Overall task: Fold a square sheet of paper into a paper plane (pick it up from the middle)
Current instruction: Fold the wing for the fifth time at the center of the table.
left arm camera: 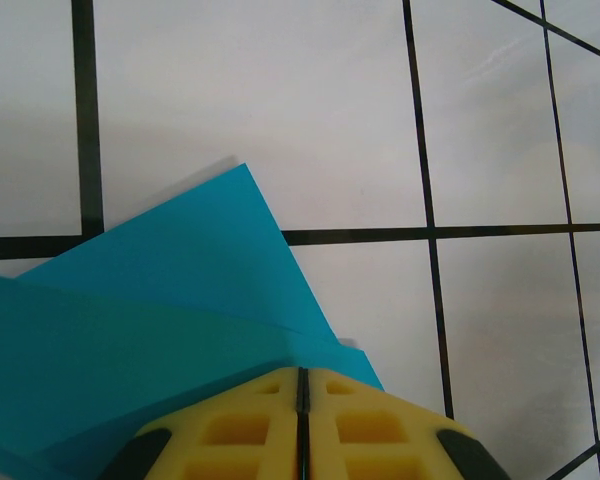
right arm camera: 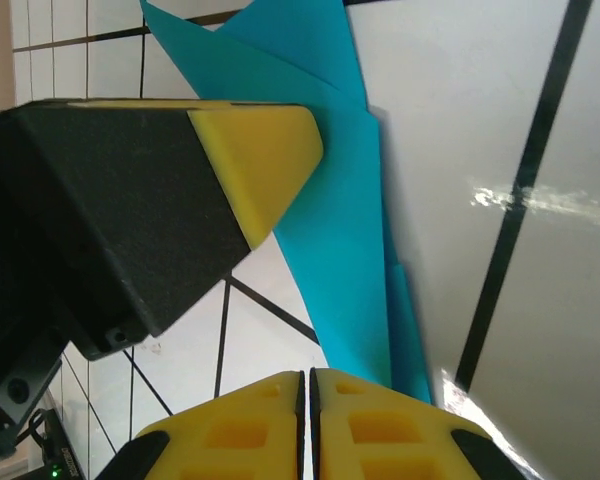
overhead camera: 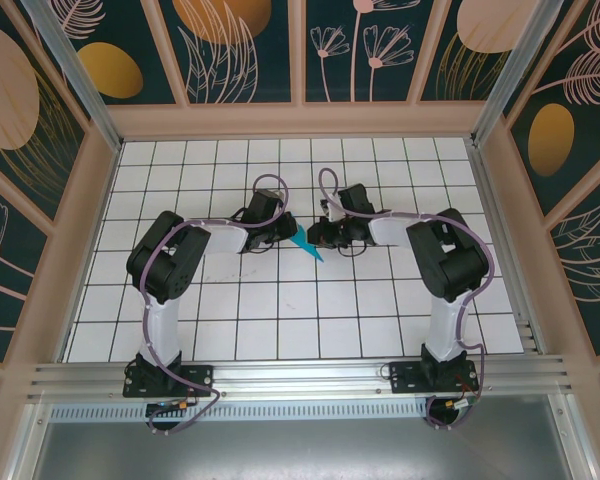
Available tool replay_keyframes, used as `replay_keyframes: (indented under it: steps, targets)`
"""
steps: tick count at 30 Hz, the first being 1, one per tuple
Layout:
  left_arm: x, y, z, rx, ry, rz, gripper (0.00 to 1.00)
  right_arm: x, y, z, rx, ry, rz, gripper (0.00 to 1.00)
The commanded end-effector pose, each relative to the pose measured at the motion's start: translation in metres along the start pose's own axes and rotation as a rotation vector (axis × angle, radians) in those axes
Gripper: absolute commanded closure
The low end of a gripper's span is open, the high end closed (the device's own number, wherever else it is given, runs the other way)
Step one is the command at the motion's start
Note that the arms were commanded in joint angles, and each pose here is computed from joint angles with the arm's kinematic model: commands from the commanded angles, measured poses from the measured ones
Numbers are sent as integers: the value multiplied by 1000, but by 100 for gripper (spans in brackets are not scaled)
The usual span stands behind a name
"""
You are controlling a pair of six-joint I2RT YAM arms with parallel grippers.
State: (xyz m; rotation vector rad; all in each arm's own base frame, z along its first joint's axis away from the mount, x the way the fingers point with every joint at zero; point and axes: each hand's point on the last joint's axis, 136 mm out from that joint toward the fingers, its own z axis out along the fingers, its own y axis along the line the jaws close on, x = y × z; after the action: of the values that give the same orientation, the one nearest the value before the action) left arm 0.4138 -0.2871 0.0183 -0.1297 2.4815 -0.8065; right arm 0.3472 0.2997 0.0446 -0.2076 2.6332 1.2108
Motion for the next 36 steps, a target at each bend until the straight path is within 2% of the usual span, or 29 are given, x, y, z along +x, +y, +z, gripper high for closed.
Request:
replay_keyframes:
  steps: [1,9,16,24,36]
  targets:
    - [8,16,7,-53,26,-7,89,-7,0,9,3,0,10,88]
    - [6,15,5,-50,20,-7,89,8,-23,27,39,63,48,89]
    - [-11,21,-8,-76,-46,4,88,31,-57,28,169,104,82,90]
    - [-31,58,-21,-125,-110,-80,86,63,-101,29,331,165,134,92]
    - [-31,105,-29,-281,-160,-213,86,78,-121,29,410,193,170,93]
